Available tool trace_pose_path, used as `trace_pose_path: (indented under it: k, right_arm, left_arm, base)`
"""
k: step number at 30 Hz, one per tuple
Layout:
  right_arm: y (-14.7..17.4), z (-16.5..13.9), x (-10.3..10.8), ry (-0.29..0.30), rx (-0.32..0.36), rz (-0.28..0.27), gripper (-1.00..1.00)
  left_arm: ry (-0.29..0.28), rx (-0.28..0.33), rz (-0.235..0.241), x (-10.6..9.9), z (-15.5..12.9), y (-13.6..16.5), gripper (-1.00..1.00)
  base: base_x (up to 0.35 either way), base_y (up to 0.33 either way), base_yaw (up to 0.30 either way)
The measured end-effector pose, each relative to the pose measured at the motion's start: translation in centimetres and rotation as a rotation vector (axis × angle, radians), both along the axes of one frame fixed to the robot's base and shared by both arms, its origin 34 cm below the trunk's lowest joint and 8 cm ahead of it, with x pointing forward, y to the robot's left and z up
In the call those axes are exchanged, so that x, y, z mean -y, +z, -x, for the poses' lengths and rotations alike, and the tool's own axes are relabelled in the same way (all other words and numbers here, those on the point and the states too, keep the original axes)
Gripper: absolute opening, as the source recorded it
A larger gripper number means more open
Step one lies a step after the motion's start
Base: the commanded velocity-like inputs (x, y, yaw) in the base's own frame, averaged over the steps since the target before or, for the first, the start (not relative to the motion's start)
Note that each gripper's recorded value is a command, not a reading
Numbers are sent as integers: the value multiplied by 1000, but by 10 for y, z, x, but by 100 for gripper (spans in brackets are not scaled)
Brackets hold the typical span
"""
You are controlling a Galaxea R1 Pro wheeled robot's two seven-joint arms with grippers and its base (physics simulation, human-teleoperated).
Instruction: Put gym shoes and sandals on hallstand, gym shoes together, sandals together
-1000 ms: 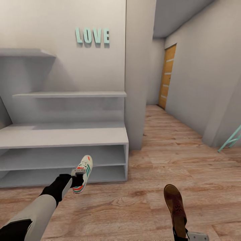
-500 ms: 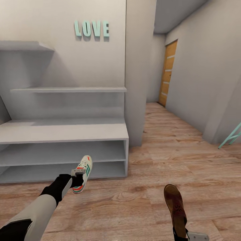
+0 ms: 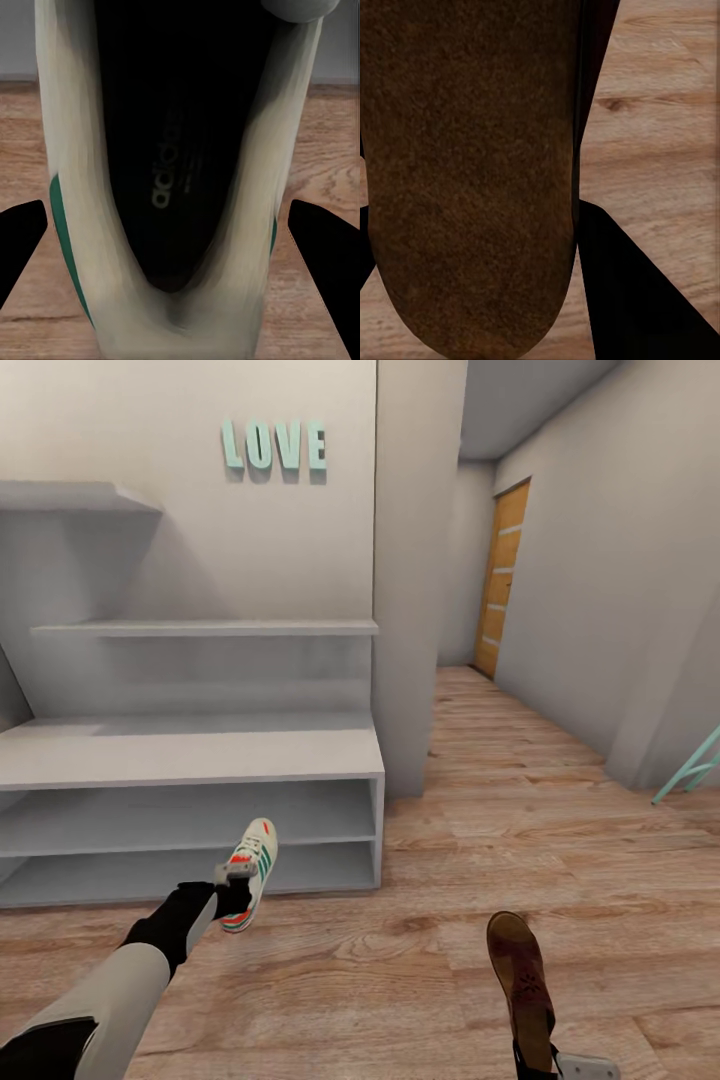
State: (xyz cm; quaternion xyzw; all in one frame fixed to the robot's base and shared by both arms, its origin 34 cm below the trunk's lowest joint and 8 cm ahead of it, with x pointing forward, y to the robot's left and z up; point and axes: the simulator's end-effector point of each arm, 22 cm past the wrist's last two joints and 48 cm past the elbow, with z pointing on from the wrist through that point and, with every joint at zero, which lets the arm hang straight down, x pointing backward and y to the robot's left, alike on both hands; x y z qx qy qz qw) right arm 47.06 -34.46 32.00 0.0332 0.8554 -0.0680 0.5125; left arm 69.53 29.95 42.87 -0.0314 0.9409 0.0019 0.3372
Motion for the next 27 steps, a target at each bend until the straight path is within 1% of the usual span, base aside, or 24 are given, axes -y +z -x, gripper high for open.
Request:
trace_pose_path:
  k: [7,14,20,23,25,27]
  right_arm:
    - [0,0,1,0,-1,1,-100]
    - [0,0,0,1,-1,1,-100]
    - [0,0,0,1,-1,1,-100]
    - [0,0,0,1,-1,1,-100]
    - [0,0,0,1,-1,1,-100]
    - [0,0,0,1,-1,1,-100]
  left_arm:
    - [-1,34,7,4,-5,3,-100]
    - [9,75,0,-3,-12,10,-100]
    - [11,110,-12,-3,-19,18,-100]
    - [19,111,-20,-4,-22,21,-100]
    - [32,96,-29,-6,-22,22,-100]
    - [49,59,-41,-10,-21,24,-100]
  base:
    - [0,0,0]
    - [0,0,0]
    - [0,0,0]
    - [0,0,0]
    - [0,0,0]
    - [0,0,0]
